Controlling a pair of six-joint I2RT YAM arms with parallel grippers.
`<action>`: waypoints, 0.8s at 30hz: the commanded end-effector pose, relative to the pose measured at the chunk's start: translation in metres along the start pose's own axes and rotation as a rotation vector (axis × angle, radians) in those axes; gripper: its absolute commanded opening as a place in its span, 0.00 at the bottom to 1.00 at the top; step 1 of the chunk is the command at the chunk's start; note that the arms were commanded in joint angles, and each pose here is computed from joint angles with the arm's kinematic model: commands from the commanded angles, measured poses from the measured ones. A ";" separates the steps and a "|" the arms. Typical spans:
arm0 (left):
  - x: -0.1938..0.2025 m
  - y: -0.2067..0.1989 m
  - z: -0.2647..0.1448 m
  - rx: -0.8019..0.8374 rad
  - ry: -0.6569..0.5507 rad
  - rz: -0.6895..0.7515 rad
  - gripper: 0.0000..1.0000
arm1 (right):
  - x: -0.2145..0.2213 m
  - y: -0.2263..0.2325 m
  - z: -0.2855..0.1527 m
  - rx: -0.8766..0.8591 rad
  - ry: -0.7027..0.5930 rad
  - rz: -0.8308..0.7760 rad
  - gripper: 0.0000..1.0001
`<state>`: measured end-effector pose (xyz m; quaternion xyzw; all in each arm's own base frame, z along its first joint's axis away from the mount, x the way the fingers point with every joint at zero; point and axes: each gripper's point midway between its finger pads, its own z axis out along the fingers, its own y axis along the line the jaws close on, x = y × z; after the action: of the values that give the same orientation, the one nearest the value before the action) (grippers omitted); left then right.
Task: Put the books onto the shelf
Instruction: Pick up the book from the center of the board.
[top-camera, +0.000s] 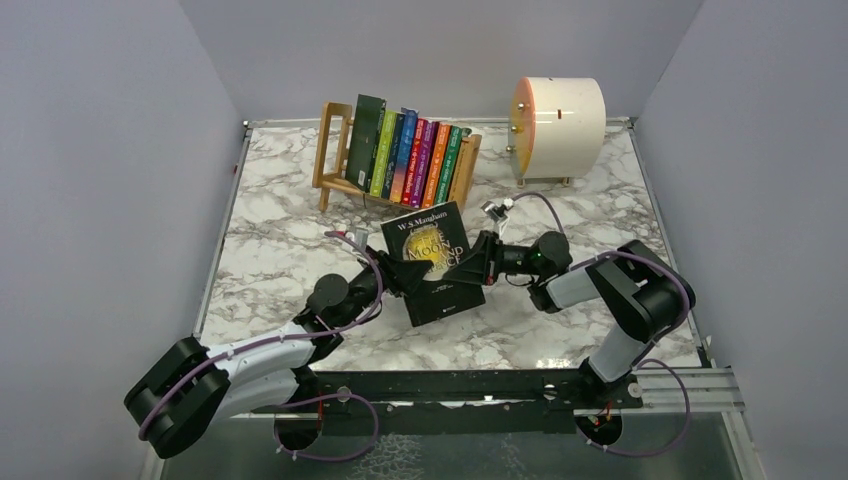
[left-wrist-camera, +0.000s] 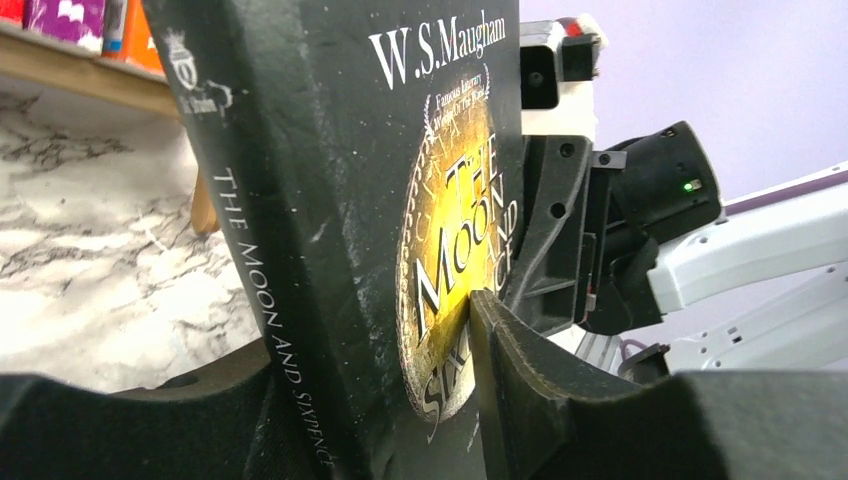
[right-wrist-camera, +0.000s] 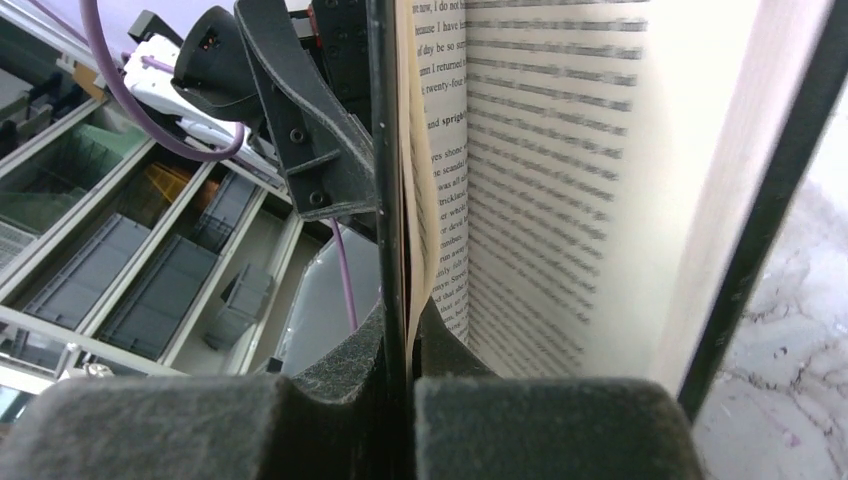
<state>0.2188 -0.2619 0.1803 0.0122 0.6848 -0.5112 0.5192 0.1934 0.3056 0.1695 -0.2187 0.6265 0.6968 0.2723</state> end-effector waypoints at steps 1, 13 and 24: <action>-0.039 -0.051 0.007 0.165 -0.099 0.005 0.36 | -0.023 0.051 0.007 -0.226 -0.018 -0.298 0.01; -0.057 -0.074 0.025 0.223 -0.112 0.031 0.32 | -0.042 0.058 0.017 -0.267 -0.013 -0.325 0.01; -0.065 -0.079 0.046 0.225 -0.108 0.028 0.37 | -0.057 0.039 0.023 -0.159 -0.088 -0.269 0.01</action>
<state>0.2522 -0.2732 0.2285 0.0070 0.6565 -0.5115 0.5544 0.2256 0.3086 0.2049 -0.2323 0.5994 0.7096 0.2883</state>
